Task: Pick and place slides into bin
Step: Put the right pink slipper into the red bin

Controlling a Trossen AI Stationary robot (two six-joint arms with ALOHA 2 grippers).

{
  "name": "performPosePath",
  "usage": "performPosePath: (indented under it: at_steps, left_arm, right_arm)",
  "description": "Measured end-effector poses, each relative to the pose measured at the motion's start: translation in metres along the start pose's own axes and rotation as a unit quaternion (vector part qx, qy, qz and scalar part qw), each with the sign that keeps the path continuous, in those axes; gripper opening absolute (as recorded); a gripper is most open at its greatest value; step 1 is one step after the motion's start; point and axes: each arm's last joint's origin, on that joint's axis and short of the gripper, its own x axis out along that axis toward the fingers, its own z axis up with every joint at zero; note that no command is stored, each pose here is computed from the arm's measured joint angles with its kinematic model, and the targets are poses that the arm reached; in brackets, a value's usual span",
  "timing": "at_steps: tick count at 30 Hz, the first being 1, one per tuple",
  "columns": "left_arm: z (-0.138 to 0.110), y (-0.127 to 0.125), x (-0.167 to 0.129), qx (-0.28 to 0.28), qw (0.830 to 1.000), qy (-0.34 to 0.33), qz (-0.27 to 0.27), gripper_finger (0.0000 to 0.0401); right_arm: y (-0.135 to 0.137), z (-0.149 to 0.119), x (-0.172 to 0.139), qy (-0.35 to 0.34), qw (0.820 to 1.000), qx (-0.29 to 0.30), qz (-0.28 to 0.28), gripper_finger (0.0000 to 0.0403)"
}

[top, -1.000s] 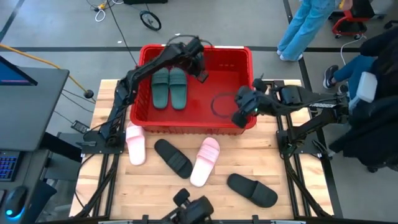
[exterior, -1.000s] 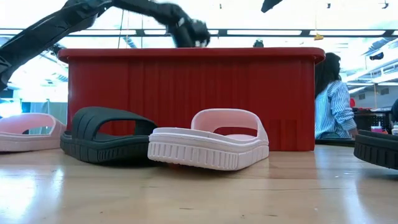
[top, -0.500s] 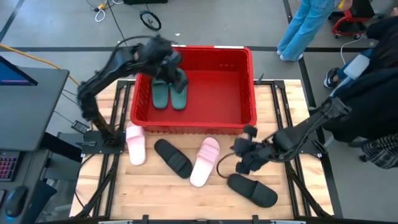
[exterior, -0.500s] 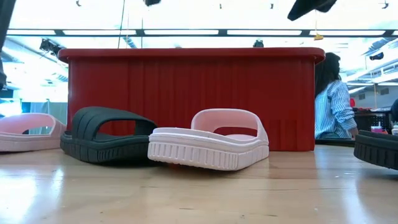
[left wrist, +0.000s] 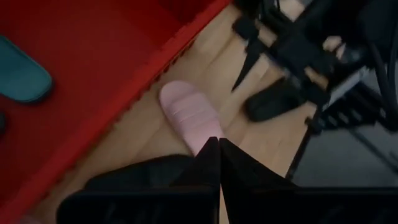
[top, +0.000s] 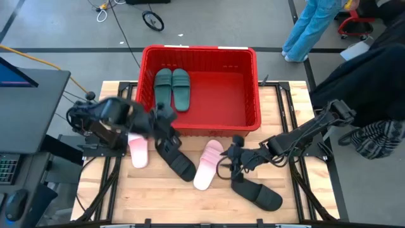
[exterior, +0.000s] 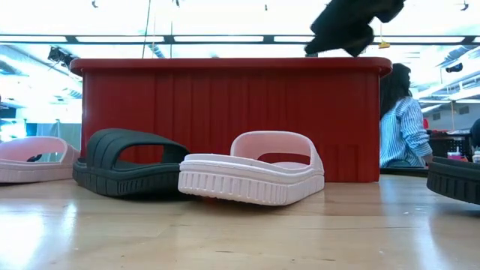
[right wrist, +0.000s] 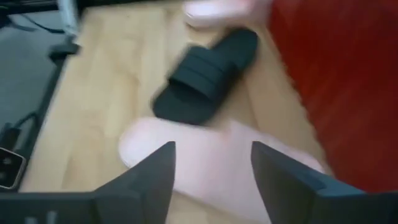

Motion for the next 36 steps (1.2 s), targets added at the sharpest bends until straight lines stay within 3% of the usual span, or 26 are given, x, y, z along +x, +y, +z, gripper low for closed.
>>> performPosePath:
  at_steps: [6,11,17,26,31,34,36]
  left_arm:
    - [-0.032,-0.028,-0.001,-0.035,0.999,-0.014,0.000,0.0024]
    - [-0.044,-0.038,0.001,-0.067,0.998,-0.007,-0.006,0.0018]
    - [-0.047,-0.041,0.002,-0.081,0.997,-0.007,-0.007,0.0005]
    - [-0.046,-0.041,0.002,-0.082,0.997,-0.007,-0.007,0.0028]
    - [-0.046,-0.040,0.002,-0.082,0.997,-0.007,-0.007,0.0016]
    - [-0.046,-0.040,0.002,-0.082,0.997,-0.007,-0.007,0.0007]
    - [-0.046,-0.041,0.002,-0.082,0.997,-0.007,-0.007,0.0005]
  right_arm:
    - [0.015,-0.016,0.036,-0.006,0.998,-0.062,0.009,0.0246]
    - [0.013,-0.040,0.072,0.039,0.997,-0.056,-0.029,0.0241]
    - [0.001,-0.050,0.091,0.030,0.987,-0.072,-0.144,0.0229]
    - [-0.013,-0.056,0.104,0.053,0.985,-0.053,-0.157,0.0218]
    - [-0.012,-0.055,0.095,0.067,0.984,-0.053,-0.155,0.0169]
    - [-0.013,-0.053,0.088,0.083,0.986,-0.026,-0.144,0.0102]
    - [-0.012,-0.048,0.082,0.092,0.990,-0.014,-0.108,0.0043]
